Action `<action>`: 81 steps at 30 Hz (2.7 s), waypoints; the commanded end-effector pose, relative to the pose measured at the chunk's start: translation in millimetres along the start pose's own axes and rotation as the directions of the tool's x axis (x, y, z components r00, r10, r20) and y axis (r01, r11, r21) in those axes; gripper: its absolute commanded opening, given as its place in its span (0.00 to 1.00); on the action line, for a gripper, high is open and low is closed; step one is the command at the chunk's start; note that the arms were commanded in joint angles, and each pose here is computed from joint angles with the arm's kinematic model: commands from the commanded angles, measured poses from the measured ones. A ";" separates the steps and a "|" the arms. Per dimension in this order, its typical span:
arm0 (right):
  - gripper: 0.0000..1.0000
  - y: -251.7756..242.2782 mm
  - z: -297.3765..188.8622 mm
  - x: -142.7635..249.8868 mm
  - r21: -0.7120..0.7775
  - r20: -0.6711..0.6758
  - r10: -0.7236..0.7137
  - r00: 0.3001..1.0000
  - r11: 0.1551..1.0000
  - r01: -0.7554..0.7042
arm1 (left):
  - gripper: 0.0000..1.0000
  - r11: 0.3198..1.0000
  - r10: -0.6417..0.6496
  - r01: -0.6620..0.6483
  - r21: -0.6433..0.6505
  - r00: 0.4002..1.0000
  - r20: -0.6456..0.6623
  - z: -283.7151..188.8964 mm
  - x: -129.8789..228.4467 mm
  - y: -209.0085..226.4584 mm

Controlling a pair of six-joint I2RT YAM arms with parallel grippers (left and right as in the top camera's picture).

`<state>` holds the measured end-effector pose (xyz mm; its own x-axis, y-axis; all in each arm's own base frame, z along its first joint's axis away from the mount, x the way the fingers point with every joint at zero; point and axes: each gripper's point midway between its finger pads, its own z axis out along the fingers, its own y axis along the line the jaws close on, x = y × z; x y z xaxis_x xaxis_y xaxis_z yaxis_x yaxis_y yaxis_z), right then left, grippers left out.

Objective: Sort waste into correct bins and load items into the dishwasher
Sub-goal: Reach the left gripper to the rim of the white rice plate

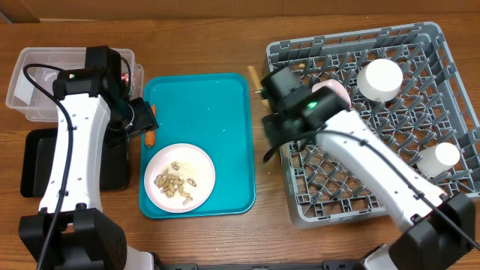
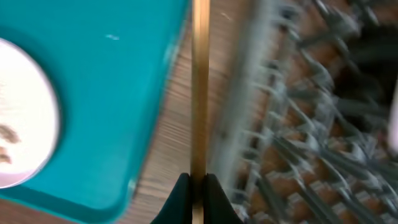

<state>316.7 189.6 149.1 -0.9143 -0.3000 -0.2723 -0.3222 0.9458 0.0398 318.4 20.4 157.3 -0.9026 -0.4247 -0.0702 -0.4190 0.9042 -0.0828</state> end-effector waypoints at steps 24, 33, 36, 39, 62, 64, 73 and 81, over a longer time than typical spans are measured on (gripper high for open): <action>0.38 -5.1 -48.4 -13.6 -0.127 0.136 0.040 0.990 0.992 -0.022 | 0.68 1.000 -0.009 0.009 0.001 1.000 0.005 -2.1 2.8 -0.3; 0.36 6.9 -52.6 2.9 -0.213 0.072 0.029 0.997 0.977 -0.013 | 0.68 0.991 0.114 -0.111 0.076 0.993 -0.035 1.9 27.9 -50.2; 0.40 -9.5 -56.0 4.6 -0.173 0.073 0.060 0.995 0.984 -0.047 | 0.68 0.985 0.159 -0.155 0.079 0.986 -0.048 7.7 42.6 -71.7; 0.42 -26.4 -63.1 7.5 -0.160 0.076 0.104 0.992 0.983 -0.090 | 0.68 0.980 0.187 -0.182 0.082 0.981 -0.058 18.1 57.5 -91.8; 0.63 -98.4 -73.9 40.0 -0.082 -0.012 0.315 0.949 0.946 -0.315 | 0.56 0.979 0.187 -0.189 0.071 0.982 0.036 122.4 100.3 -122.4; 0.63 -98.4 -73.8 40.1 -0.082 -0.012 0.315 0.949 0.946 -0.315 | 0.55 0.980 0.184 -0.186 0.068 0.982 0.032 125.6 102.2 -120.1; 0.63 -98.4 -73.9 39.1 -0.083 -0.009 0.315 0.949 0.946 -0.315 | 0.55 0.984 0.174 -0.174 0.048 0.985 0.008 145.4 108.6 -112.5; 0.63 -97.9 -73.9 39.3 -0.086 -0.010 0.315 0.949 0.945 -0.315 | 0.38 0.985 0.174 -0.174 0.010 0.984 -0.039 174.4 111.4 -109.4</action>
<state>293.2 76.2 196.4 -0.9793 0.0155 -0.2016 -0.0260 0.9791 0.2016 289.7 -139.6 6.0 -0.9621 -0.2581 -0.0884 -0.2456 0.9604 -0.1316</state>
